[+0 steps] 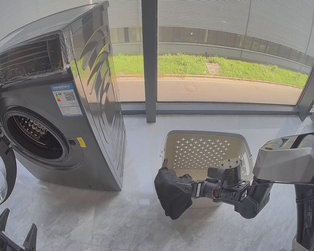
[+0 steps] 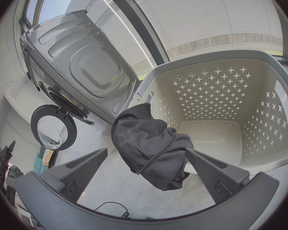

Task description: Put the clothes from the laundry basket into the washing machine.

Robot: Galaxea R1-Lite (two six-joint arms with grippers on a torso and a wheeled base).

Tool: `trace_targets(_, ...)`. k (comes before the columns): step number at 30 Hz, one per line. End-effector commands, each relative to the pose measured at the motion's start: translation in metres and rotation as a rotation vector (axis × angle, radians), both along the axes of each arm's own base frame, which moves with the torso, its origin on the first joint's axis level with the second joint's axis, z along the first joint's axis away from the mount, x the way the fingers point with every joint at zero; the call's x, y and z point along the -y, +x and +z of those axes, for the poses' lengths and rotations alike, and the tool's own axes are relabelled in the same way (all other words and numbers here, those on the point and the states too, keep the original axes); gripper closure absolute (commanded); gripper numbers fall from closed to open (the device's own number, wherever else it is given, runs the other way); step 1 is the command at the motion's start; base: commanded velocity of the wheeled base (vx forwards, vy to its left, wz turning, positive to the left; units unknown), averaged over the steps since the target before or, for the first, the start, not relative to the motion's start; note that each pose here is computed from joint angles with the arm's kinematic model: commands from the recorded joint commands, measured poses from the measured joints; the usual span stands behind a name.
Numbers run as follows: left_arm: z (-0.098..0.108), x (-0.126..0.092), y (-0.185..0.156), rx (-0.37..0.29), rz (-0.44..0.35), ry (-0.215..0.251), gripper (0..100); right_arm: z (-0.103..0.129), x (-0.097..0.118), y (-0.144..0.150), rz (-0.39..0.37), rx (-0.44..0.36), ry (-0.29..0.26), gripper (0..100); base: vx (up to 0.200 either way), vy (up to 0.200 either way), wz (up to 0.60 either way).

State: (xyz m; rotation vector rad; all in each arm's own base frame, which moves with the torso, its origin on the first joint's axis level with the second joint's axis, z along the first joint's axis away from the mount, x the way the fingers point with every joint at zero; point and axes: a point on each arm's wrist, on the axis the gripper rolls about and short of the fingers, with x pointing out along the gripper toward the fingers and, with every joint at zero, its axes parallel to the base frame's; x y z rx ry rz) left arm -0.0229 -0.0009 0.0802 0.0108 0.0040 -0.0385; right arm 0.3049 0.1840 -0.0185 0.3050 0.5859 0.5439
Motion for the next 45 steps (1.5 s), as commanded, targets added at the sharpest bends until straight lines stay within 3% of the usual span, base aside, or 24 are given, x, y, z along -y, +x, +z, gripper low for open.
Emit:
trace_targets(1, -0.005, 0.0, 0.0, 0.0, 0.0, 0.0, 0, -0.006, -0.004, 0.003, 0.009, -0.003, 0.001, 0, 0.0, 0.0, 0.0)
trace_targets(16, -0.005, 0.0, 0.0, 0.0, 0.0, 0.0, 0, -0.014, -0.015, 0.006, 0.04, -0.004, 0.006, 0, 0.0, 0.0, 0.0)
trace_targets(17, -0.005, 0.0, 0.0, 0.0, 0.002, 0.0, 0, -0.013, -0.016, 0.007, 0.04, -0.001, 0.007, 100, 0.0, 0.0, 0.0)
trace_targets(34, -0.005, 0.0, 0.0, 0.0, 0.005, 0.0, 0, -0.005, -0.009, 0.008, 0.018, 0.013, 0.016, 100, 0.0, 0.0, 0.0)
trace_targets(40, -0.005, 0.0, 0.0, 0.0, 0.005, -0.002, 0, 0.034, -0.001, 0.002, 0.009, 0.114, 0.072, 100, 0.0, 0.0, 0.0)
trace_targets(45, -0.005, 0.0, 0.0, 0.0, 0.008, -0.002, 0, 0.096, 0.008, -0.025, 0.023, 0.235, 0.142, 100, 0.0, 0.0, 0.0)
